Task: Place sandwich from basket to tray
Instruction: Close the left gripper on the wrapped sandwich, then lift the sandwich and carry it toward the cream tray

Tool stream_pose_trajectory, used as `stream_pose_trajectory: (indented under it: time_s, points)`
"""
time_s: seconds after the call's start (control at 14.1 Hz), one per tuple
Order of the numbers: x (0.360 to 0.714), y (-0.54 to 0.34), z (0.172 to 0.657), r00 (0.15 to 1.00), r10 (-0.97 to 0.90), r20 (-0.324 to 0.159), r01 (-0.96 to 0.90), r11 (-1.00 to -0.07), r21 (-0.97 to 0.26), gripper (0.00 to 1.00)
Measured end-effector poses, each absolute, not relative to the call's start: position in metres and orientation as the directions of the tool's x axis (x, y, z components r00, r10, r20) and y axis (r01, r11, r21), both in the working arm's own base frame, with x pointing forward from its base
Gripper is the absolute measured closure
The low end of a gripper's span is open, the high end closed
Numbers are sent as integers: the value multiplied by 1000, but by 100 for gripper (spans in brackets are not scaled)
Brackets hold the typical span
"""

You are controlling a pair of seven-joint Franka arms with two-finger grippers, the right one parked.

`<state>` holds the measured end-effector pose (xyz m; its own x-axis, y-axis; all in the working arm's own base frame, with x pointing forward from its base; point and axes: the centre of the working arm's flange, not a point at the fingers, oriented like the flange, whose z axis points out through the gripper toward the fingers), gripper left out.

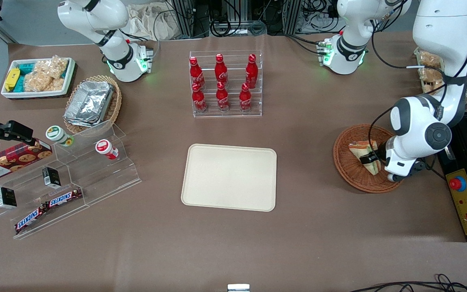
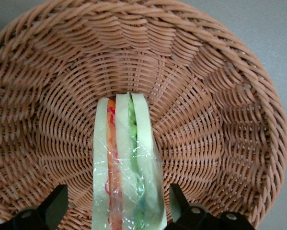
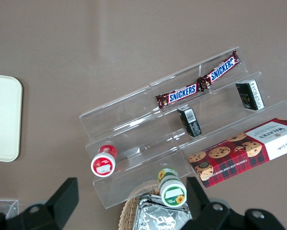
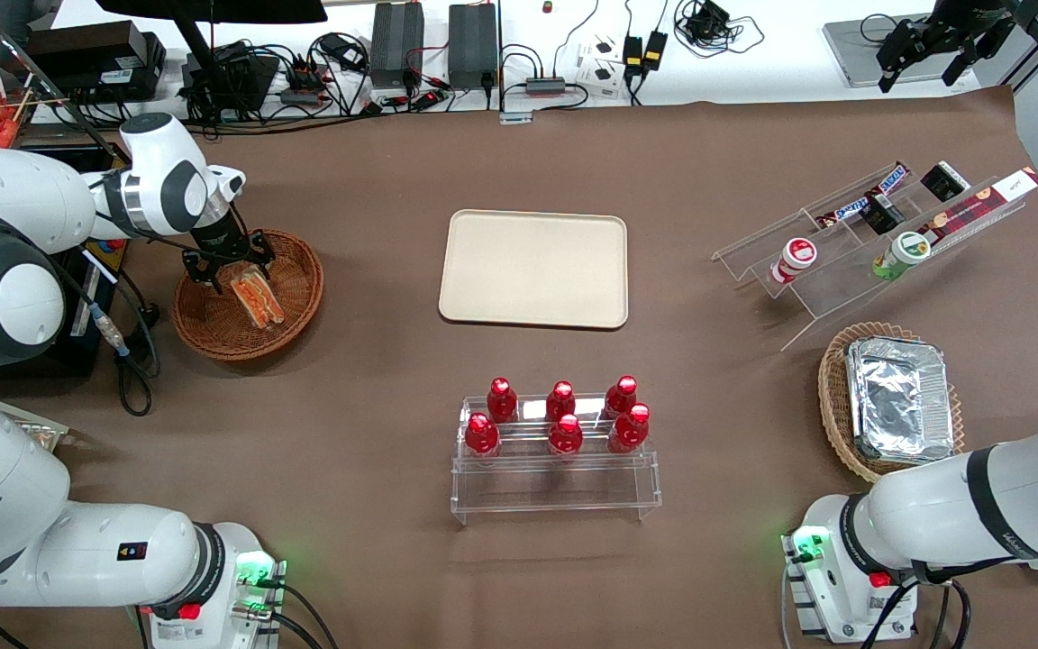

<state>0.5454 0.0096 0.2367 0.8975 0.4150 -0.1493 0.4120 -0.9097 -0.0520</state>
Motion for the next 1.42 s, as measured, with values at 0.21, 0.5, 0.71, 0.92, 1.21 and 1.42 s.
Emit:
stream_pose_trajectory:
  time_s: [0.21, 0.5, 0.71, 0.92, 1.21, 1.42]
  points:
    - [541, 8, 228, 893, 419, -162, 416, -908, -56, 9]
    - [540, 8, 226, 891, 423, -165, 419, -906, -57, 24]
    - [541, 6, 227, 885, 434, -166, 432, -900, -53, 43]
    - [545, -6, 240, 889, 418, -187, 416, -908, -53, 58]
    - [564, -30, 299, 895, 376, -242, 373, -926, -58, 78]
    - [582, -34, 353, 889, 365, -277, 361, -930, -67, 78]
